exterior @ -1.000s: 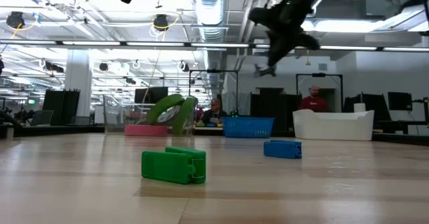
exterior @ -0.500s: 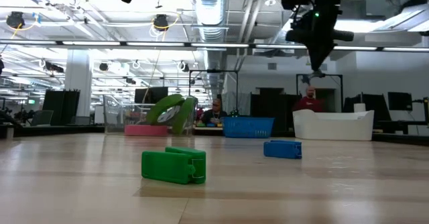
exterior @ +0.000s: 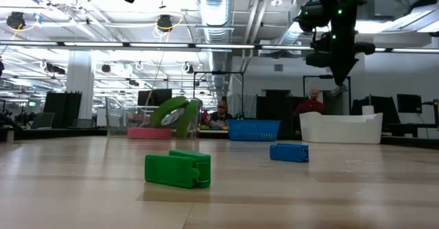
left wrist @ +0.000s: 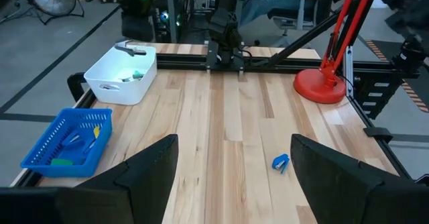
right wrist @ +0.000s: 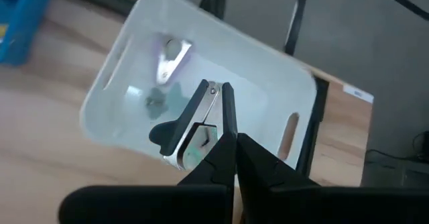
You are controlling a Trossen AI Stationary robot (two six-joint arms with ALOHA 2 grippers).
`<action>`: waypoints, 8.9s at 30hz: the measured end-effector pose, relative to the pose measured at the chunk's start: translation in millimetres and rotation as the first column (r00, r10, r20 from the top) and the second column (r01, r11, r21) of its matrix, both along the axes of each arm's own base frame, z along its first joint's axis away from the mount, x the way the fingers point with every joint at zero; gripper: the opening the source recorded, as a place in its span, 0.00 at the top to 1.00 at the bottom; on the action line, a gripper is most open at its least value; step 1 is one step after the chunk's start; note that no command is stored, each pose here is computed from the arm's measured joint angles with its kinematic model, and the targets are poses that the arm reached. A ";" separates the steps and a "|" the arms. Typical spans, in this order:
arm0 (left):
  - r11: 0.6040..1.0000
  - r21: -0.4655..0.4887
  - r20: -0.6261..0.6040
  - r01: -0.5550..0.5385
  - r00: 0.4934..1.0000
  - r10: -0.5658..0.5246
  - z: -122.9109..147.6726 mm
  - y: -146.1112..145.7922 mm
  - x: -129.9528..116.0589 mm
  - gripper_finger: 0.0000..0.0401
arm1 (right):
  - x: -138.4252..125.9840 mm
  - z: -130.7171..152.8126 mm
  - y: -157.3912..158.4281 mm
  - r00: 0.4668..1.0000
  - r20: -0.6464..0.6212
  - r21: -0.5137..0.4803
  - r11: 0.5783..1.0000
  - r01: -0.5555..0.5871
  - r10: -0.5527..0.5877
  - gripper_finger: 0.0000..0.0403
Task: Pick and place Stapler, Stapler remover, tape
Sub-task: Put the black staple remover into the white bin, then put the blue stapler into the blue bin
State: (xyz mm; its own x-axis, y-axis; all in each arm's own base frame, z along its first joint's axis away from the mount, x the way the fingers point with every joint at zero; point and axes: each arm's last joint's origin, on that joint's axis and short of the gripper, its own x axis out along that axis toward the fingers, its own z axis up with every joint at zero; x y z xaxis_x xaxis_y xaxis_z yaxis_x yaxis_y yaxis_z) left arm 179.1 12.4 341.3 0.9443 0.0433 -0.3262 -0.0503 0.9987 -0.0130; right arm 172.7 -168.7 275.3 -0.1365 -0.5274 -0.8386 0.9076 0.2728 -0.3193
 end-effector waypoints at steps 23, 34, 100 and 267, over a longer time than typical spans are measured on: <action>1.000 0.001 0.019 0.000 1.000 0.000 1.8 0.1 0.7 0.31 | -4.2 -15.8 -22.8 0.992 -0.120 -0.004 0.999 0.036 -0.036 0.68; 1.000 0.001 0.019 0.000 1.000 0.000 1.7 0.0 0.6 0.31 | 8.5 4.7 11.3 0.994 -0.033 -0.043 0.993 -0.109 0.107 0.38; 0.999 -0.036 0.005 0.024 1.000 -0.023 0.9 -1.1 -1.8 0.31 | 133.7 -81.5 327.9 0.529 0.512 0.058 0.587 -0.808 0.677 0.33; 1.000 -0.003 0.056 0.025 0.998 -0.025 5.6 -0.8 0.2 0.31 | 132.3 -10.8 -32.3 0.776 0.345 -0.182 0.848 -0.498 0.529 0.85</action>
State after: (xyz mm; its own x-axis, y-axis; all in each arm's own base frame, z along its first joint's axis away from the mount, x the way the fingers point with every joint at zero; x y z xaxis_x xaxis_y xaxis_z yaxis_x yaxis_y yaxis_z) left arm 179.3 11.7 346.9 0.9619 0.0182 -0.2729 -0.0243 0.9995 -0.0189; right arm 304.9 -201.0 264.5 0.4822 -0.4940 -0.7235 0.6921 0.7211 -0.0310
